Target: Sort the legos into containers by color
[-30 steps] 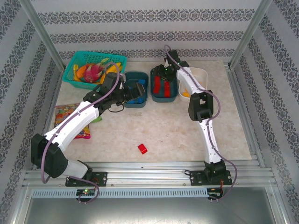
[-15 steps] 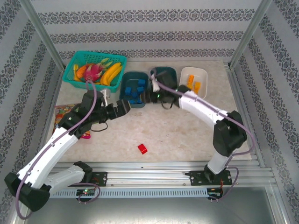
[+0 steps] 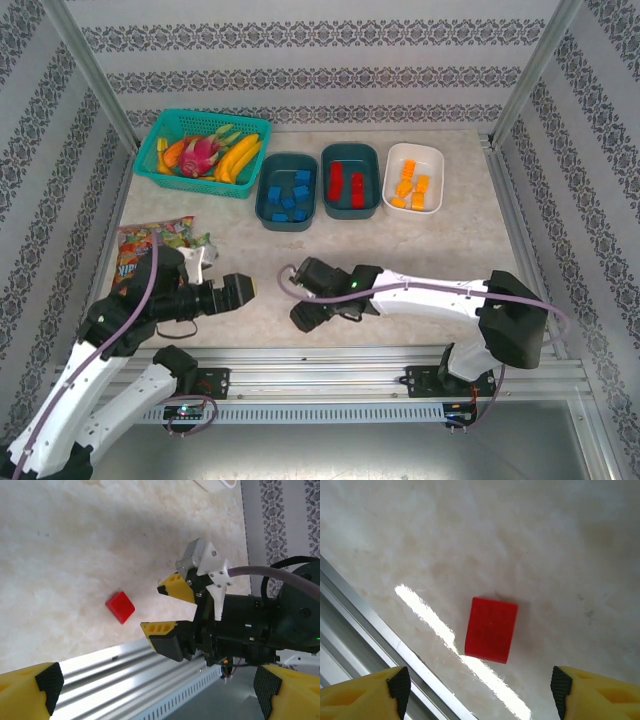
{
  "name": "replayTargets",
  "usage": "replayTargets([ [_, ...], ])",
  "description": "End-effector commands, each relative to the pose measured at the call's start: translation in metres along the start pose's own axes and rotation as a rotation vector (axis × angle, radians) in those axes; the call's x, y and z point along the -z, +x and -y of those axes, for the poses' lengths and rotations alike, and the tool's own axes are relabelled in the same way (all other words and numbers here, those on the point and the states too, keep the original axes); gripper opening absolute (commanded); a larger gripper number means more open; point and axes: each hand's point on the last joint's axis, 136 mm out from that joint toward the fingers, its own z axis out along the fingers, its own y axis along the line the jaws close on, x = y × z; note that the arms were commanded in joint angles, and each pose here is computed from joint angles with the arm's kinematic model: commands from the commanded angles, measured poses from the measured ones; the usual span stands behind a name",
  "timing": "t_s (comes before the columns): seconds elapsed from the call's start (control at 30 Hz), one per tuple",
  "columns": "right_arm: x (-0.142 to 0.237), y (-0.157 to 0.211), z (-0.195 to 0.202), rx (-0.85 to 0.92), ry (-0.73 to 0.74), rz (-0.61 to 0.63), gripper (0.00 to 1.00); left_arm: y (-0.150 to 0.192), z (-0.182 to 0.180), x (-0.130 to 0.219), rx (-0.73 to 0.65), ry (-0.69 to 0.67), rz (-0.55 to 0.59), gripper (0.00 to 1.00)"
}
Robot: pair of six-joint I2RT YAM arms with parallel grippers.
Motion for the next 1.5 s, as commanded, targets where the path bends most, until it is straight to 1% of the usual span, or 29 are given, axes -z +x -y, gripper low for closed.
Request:
replayTargets([
  [0.0, -0.02, 0.009, 0.001, 0.03, 0.095, -0.06, 0.77, 0.017, -0.012, 0.003, 0.062, -0.024, -0.044, 1.0],
  [0.1, -0.034, 0.014, 0.005, 0.034, 0.165, -0.121, 0.76, 0.019, -0.013, 0.007, 0.074, -0.019, -0.027, 1.0],
  [0.23, -0.043, 0.015, 0.017, 0.033, 0.258, -0.155, 0.73, 0.021, -0.013, 0.012, 0.078, -0.017, -0.012, 1.0],
  [0.33, -0.048, 0.015, 0.018, 0.037, 0.27, -0.164, 0.7, 0.02, -0.013, 0.015, 0.078, -0.015, -0.004, 1.0],
  [0.47, -0.055, 0.017, 0.014, 0.045, 0.254, -0.187, 0.6, 0.016, -0.011, 0.015, 0.081, -0.008, 0.014, 1.0],
  [0.63, -0.06, 0.017, 0.016, 0.023, 0.234, -0.19, 0.43, 0.013, -0.009, 0.013, 0.088, 0.001, 0.027, 1.0],
  [0.8, -0.054, 0.007, 0.023, -0.007, 0.22, -0.167, 0.33, 0.013, -0.01, 0.009, 0.087, 0.006, 0.023, 1.0],
  [0.93, -0.027, -0.02, 0.026, -0.046, 0.195, -0.081, 0.31, 0.006, -0.006, 0.005, 0.093, 0.018, 0.031, 1.0],
  [1.0, -0.007, -0.038, 0.034, -0.09, 0.179, -0.021, 0.31, -0.002, -0.001, 0.001, 0.091, 0.027, 0.041, 1.0],
  [1.13, 0.03, -0.08, 0.062, -0.204, 0.134, 0.1, 0.31, -0.026, 0.013, -0.015, 0.074, 0.045, 0.056, 1.0],
  [1.27, 0.055, -0.126, 0.115, -0.359, 0.092, 0.195, 0.31, -0.065, 0.033, -0.042, 0.061, 0.069, 0.082, 1.0],
  [1.37, 0.064, -0.159, 0.16, -0.479, 0.058, 0.251, 0.31, -0.099, 0.051, -0.062, 0.043, 0.093, 0.108, 1.0],
  [1.47, 0.068, -0.189, 0.2, -0.556, 0.052, 0.285, 0.3, -0.134, 0.064, -0.084, 0.036, 0.091, 0.148, 1.0],
])
